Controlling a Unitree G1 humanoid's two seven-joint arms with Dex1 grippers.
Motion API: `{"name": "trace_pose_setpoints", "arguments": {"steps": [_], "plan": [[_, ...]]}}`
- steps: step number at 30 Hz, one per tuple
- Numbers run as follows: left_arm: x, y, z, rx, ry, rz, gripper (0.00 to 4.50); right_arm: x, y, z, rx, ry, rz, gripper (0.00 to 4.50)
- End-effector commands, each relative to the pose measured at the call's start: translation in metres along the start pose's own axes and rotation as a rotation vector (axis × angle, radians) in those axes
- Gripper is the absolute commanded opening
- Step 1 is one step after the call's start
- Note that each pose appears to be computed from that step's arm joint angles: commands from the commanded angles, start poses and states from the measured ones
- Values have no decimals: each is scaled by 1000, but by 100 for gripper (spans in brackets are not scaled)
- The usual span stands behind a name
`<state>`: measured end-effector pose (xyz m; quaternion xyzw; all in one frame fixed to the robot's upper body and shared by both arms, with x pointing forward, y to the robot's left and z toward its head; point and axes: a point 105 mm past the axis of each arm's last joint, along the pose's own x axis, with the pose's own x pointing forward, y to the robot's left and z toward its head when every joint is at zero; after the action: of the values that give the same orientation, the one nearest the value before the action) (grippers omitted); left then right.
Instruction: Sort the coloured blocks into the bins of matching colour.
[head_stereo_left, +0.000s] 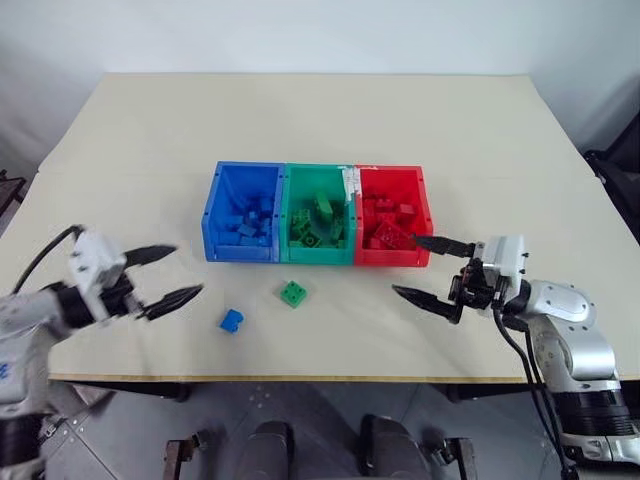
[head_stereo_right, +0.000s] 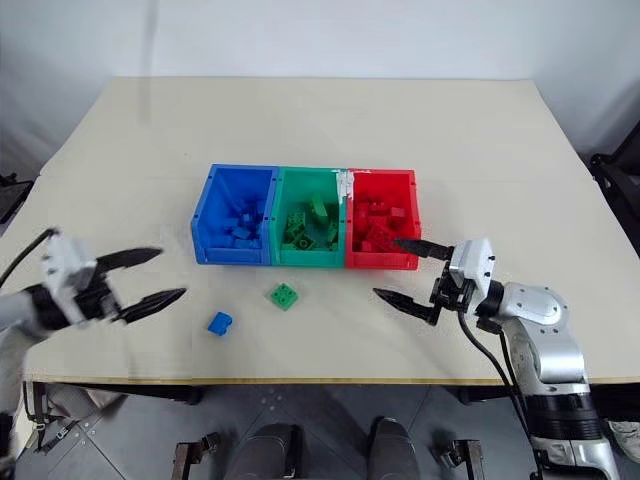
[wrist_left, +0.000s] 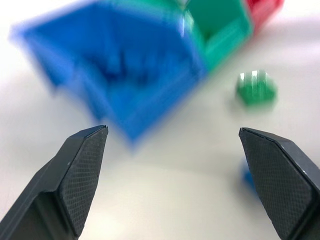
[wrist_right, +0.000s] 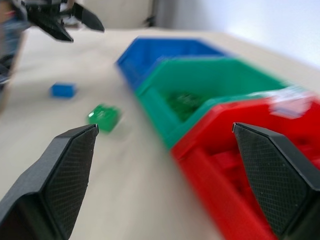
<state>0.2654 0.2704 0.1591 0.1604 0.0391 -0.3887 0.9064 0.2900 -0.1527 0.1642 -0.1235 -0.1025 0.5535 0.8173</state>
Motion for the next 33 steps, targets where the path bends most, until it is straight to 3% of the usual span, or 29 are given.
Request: {"name": "trace_pose_setpoints", "arguments": {"steps": [1, 10, 15, 22, 28, 33], "plan": [[-7, -3, 6, 63, 6, 4, 446, 2, 1, 7, -47, 1, 63, 450], [65, -56, 29, 61, 17, -203, 446, -13, -1, 1, -51, 62, 58, 450], [109, -79, 38, -33, 79, -148, 446, -22, 3, 2, -52, 70, 9, 450], [144, -95, 21, -114, 177, -126, 446, -24, 12, 3, -54, 76, -22, 450], [154, -96, 11, -132, 213, -117, 446, -26, 15, 2, -54, 80, -52, 450], [155, -102, 10, -132, 210, -142, 324, -26, 16, 2, -51, 76, -62, 450]]}}
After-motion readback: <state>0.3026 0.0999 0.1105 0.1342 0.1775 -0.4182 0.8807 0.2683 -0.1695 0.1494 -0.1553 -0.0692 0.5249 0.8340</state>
